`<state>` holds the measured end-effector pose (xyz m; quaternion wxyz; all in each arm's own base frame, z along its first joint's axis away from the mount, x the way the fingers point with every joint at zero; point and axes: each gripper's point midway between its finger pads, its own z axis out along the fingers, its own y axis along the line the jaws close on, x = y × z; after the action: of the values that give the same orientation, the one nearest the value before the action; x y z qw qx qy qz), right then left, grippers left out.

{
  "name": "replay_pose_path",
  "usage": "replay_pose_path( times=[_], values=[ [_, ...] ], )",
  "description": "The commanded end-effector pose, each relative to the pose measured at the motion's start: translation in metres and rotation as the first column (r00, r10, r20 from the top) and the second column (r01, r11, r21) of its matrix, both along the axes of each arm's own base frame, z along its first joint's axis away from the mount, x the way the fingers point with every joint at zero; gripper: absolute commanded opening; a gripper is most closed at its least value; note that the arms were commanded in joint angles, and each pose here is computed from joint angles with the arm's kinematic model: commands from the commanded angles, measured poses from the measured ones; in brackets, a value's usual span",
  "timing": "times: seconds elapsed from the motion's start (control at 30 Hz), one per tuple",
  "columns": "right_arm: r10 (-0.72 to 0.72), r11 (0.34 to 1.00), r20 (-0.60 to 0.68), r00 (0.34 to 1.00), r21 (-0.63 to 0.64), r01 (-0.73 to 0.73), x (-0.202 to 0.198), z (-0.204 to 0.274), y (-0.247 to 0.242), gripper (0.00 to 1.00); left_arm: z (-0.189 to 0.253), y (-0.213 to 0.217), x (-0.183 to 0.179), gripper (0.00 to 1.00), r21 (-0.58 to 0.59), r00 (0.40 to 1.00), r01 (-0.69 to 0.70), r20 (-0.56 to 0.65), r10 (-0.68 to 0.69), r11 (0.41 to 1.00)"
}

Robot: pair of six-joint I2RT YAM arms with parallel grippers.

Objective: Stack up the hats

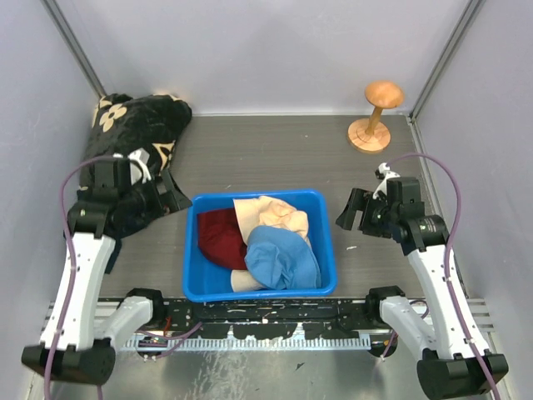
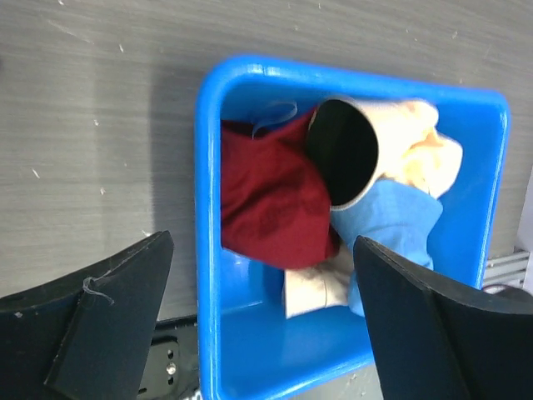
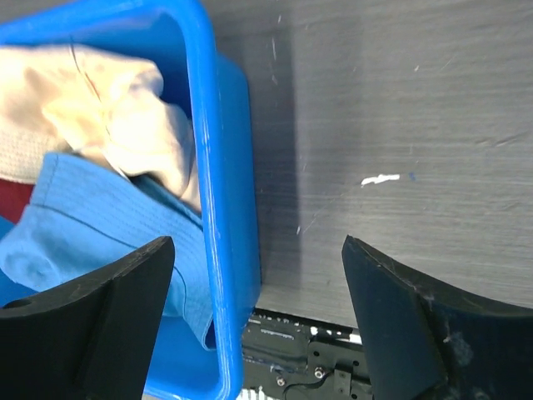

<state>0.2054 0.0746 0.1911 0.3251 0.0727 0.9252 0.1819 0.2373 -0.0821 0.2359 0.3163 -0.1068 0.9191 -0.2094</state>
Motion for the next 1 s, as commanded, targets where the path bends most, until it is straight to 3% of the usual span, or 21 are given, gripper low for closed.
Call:
replay_pose_path(
  times=[0.0, 0.1, 0.13, 0.2, 0.33, 0.57, 0.7, 0.83, 0.97],
  values=[
    [0.062, 0.996, -0.041, 0.997, 0.060, -0.059, -0.010, -0.015, 0.017, 0.87, -0.042, 0.002, -0.054, 0.95, 0.002, 0.985, -0.069, -0.159, 0.068, 0.998],
    [0.090, 0.994, -0.027, 0.996, 0.065, -0.088, -0.004, -0.016, 0.024, 0.85, -0.052, 0.001, -0.067, 0.89, -0.011, 0.981, -0.072, -0.182, 0.069, 0.997],
    [0.102, 0.993, -0.023, 0.994, 0.065, -0.101, -0.002, -0.016, 0.027, 0.84, -0.054, -0.001, -0.072, 0.83, -0.019, 0.978, -0.056, -0.202, 0.051, 0.998],
    [0.113, 0.992, -0.036, 0.993, 0.062, -0.111, 0.001, -0.022, 0.031, 0.83, -0.060, -0.001, -0.078, 0.54, -0.012, 0.972, -0.044, -0.230, 0.040, 0.999],
    [0.145, 0.988, -0.043, 0.989, 0.063, -0.142, 0.008, -0.034, 0.044, 0.78, -0.068, 0.004, -0.077, 0.32, 0.017, 0.974, -0.041, -0.225, 0.043, 0.999],
    [0.196, 0.981, -0.067, 0.978, 0.018, -0.195, 0.013, -0.048, 0.070, 0.71, -0.084, 0.005, -0.078, 0.36, 0.036, 0.961, -0.033, -0.272, 0.042, 0.999],
    [0.151, 0.988, -0.050, 0.987, -0.037, -0.153, 0.021, -0.047, 0.062, 0.57, -0.087, 0.008, -0.075, 0.41, 0.052, 0.949, -0.050, -0.310, 0.064, 0.997],
    [0.141, 0.988, -0.053, 0.989, -0.048, -0.144, 0.020, -0.046, 0.059, 0.35, -0.081, 0.008, -0.069, 0.53, 0.060, 0.947, -0.065, -0.312, 0.080, 0.996],
    [0.126, 0.991, -0.046, 0.991, -0.035, -0.128, 0.020, -0.048, 0.059, 0.30, -0.084, 0.004, -0.066, 0.56, 0.038, 0.945, -0.068, -0.319, 0.077, 0.997]
  ],
)
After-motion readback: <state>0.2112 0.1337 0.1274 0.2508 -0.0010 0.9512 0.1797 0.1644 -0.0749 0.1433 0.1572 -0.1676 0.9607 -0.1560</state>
